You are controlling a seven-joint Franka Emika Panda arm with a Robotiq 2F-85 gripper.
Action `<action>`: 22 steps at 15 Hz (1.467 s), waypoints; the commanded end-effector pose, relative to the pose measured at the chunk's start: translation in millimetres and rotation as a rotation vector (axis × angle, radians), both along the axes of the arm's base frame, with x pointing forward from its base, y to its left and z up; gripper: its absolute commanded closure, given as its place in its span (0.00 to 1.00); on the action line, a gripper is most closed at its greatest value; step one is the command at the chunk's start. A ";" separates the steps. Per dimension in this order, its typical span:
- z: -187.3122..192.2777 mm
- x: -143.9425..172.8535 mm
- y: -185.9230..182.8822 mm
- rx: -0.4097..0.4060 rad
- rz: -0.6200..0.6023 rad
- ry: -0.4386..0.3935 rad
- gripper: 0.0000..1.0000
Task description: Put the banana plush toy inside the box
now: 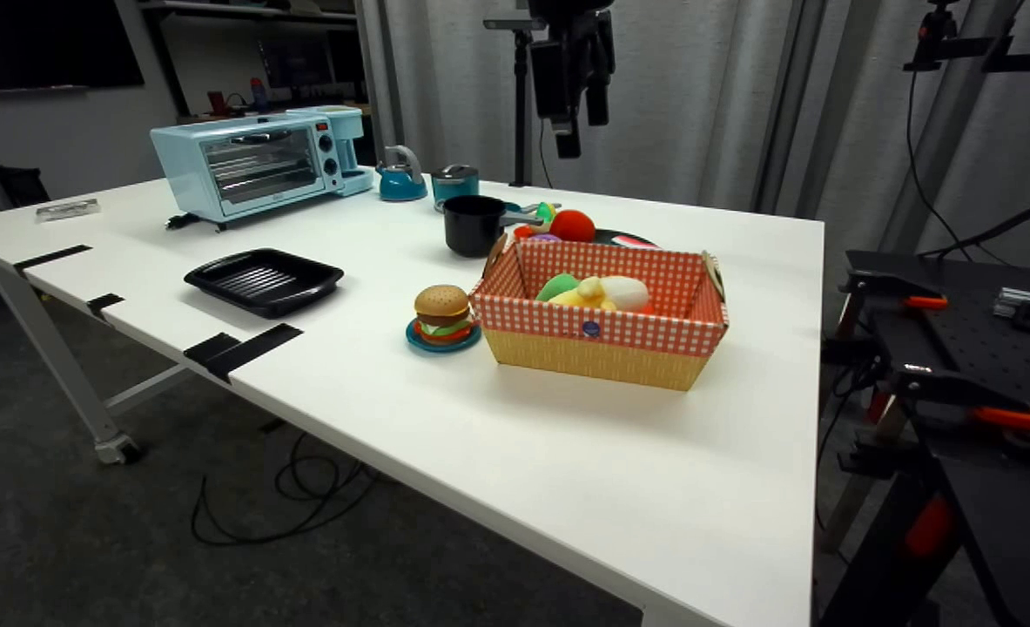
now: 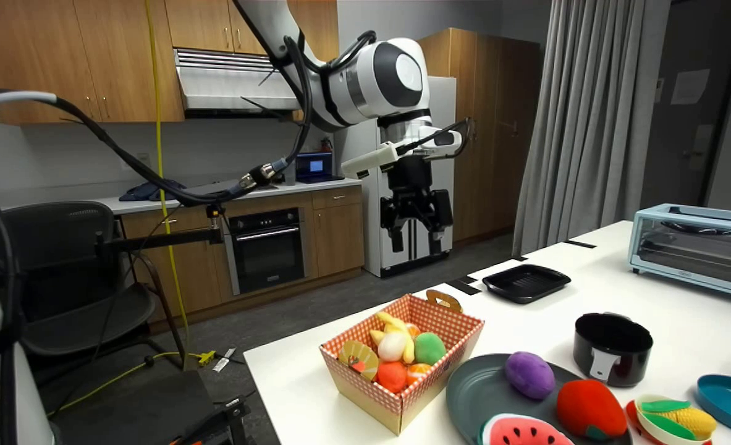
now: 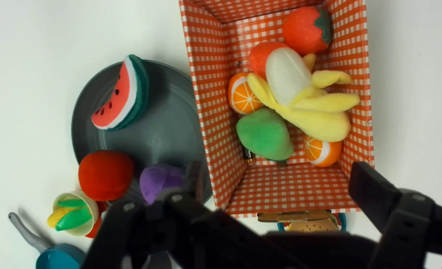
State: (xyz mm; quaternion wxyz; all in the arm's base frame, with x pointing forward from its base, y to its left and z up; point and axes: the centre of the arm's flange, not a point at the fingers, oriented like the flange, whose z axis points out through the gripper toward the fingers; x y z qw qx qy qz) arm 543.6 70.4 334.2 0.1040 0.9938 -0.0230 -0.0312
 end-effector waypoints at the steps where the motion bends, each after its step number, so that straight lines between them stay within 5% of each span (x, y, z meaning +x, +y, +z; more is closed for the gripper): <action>1: 17.6 -23.4 -4.4 -0.028 0.014 -0.027 0.00; 22: 35.3 -48.8 -47.6 0.129 -0.207 0.049 0.00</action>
